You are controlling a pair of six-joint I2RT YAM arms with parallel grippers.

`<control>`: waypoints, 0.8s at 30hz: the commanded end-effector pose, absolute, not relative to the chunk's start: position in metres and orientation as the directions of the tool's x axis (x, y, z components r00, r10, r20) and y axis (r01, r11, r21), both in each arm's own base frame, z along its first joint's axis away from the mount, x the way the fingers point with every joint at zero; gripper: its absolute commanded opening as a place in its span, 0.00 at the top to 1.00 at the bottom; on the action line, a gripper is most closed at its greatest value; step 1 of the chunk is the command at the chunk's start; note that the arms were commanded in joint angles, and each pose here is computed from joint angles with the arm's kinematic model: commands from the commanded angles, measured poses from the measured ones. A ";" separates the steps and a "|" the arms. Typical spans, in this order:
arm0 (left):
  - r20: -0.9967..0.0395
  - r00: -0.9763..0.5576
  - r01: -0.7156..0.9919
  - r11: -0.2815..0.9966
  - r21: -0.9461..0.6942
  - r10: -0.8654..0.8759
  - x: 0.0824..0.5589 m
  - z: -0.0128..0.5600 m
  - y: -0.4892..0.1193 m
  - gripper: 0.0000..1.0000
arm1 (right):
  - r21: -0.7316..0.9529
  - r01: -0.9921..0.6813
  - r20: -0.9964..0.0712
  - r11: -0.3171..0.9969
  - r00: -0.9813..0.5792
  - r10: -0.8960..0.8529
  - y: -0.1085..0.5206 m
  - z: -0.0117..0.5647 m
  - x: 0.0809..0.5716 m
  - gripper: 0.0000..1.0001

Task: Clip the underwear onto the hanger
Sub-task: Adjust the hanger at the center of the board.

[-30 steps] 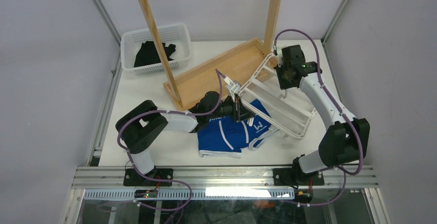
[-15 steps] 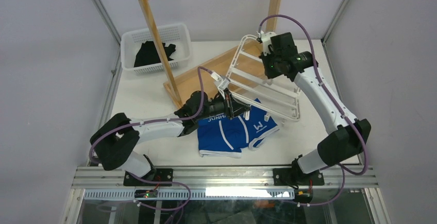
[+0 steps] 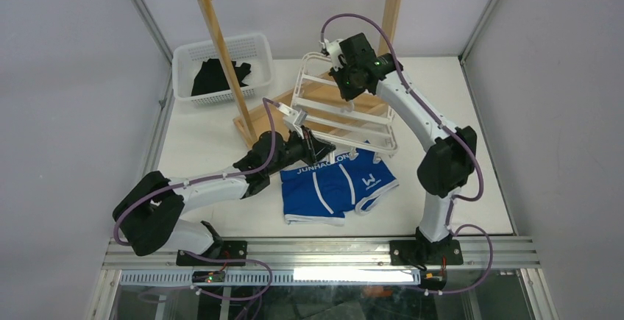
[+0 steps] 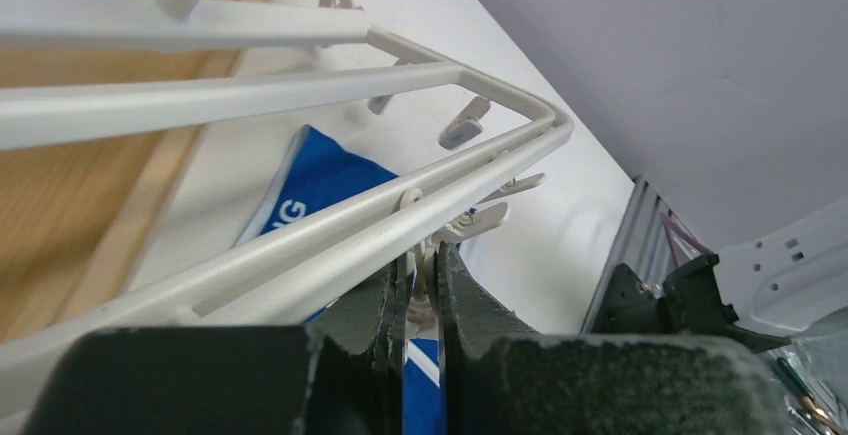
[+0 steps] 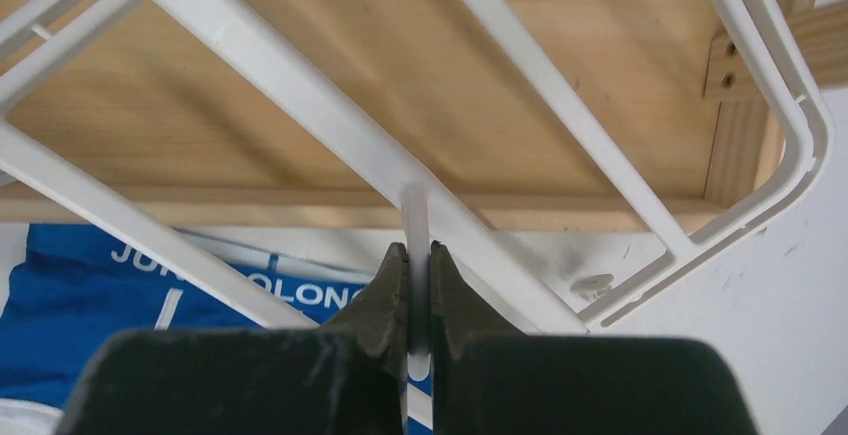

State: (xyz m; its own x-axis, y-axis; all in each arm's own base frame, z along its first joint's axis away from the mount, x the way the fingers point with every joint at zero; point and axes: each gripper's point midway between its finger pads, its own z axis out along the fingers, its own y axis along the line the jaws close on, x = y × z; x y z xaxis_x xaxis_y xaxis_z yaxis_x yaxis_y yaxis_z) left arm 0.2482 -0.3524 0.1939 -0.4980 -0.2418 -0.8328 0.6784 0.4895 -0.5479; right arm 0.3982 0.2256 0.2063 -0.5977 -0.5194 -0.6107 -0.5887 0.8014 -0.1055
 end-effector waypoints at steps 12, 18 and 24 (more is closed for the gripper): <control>-0.829 -0.497 0.639 0.539 -0.549 -0.254 0.297 0.177 -0.340 1.00 | -0.256 -0.697 -0.736 0.670 -0.309 -0.603 0.287 0.252 0.475 0.98; -0.835 -0.493 0.601 0.598 -0.530 -0.245 0.313 0.161 -0.340 1.00 | -0.247 -0.676 -0.758 0.694 -0.312 -0.573 0.280 0.247 0.476 0.54; -0.829 -0.506 0.574 0.625 -0.529 -0.236 0.321 0.151 -0.341 1.00 | -0.160 -0.612 -0.852 0.774 -0.310 -0.422 0.260 0.291 0.456 0.42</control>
State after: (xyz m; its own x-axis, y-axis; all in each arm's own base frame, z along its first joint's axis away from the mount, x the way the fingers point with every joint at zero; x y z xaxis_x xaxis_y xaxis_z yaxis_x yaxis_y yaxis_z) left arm 0.3109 -0.3323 0.1337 -0.5447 -0.2309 -0.8062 0.5417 0.6369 -0.5485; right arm 0.4615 0.2690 0.1865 -0.4373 -0.6086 -0.6621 -0.6908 0.6987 -0.1860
